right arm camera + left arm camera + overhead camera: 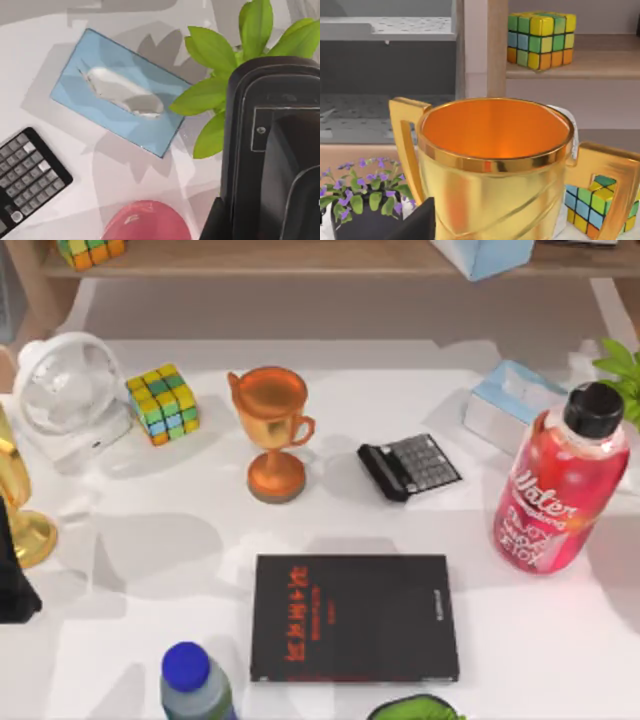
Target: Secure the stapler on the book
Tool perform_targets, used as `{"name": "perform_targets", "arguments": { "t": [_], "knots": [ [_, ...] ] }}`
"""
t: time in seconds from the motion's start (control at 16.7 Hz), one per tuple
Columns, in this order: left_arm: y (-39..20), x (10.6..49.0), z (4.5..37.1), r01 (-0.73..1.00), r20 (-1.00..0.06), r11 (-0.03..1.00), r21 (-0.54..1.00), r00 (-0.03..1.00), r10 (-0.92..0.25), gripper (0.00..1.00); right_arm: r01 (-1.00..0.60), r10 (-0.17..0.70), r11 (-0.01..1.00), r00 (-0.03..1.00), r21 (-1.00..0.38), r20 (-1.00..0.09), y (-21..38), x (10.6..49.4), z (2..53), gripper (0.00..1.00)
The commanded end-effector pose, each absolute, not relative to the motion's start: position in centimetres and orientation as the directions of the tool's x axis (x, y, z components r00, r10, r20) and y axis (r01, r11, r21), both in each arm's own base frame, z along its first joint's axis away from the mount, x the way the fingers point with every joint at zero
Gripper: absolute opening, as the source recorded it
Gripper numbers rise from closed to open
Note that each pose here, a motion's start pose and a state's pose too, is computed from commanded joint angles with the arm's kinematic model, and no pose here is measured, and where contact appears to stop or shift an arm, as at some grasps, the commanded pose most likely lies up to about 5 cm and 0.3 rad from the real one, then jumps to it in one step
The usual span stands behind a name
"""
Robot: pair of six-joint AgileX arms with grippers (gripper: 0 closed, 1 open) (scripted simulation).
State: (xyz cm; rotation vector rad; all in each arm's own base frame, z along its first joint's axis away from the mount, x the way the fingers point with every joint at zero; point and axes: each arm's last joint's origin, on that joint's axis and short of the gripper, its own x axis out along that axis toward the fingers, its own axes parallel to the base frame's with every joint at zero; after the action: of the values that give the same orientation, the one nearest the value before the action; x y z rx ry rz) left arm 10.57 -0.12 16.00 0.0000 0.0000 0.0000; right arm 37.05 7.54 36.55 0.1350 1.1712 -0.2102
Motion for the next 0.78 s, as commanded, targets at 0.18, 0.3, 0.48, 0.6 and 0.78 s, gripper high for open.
{"name": "perform_targets", "arguments": {
  "t": [0.18, 0.3, 0.48, 0.6, 0.78],
  "knots": [
    [-0.1, 10.6, 16.0, 0.0, 0.0, 1.0, 0.0, 1.0, 0.0, 1.0, 0.134, 0.01, 0.989, 0.388, 0.067, -0.922, 15.1, 34.6, 35.6, 0.0],
    [-0.1, 10.6, 16.0, 0.0, 0.0, 1.0, 0.0, 1.0, 0.0, 1.0, 0.059, 0.064, 0.994, 0.357, 0.09, -0.932, 19.8, 32.8, 33.6, 0.0],
    [-0.1, 10.6, 16.0, 0.0, 0.0, 1.0, 0.0, 1.0, 0.0, 1.0, -0.02, 0.08, 0.997, 0.261, 0.078, -0.962, 25.4, 30.1, 28.7, 0.0],
    [-0.1, 10.6, 16.0, 0.0, 0.0, 1.0, 0.0, 1.0, 0.0, 1.0, -0.04, 0.056, 0.998, 0.193, 0.049, -0.98, 27.9, 28.5, 25.1, 0.0],
    [-0.1, 10.6, 16.0, 0.0, 0.0, 1.0, 0.0, 1.0, 0.0, 1.0, -0.037, 0.019, 0.999, 0.128, 0.014, -0.992, 29.9, 26.3, 21.0, 0.0]
  ]
}}
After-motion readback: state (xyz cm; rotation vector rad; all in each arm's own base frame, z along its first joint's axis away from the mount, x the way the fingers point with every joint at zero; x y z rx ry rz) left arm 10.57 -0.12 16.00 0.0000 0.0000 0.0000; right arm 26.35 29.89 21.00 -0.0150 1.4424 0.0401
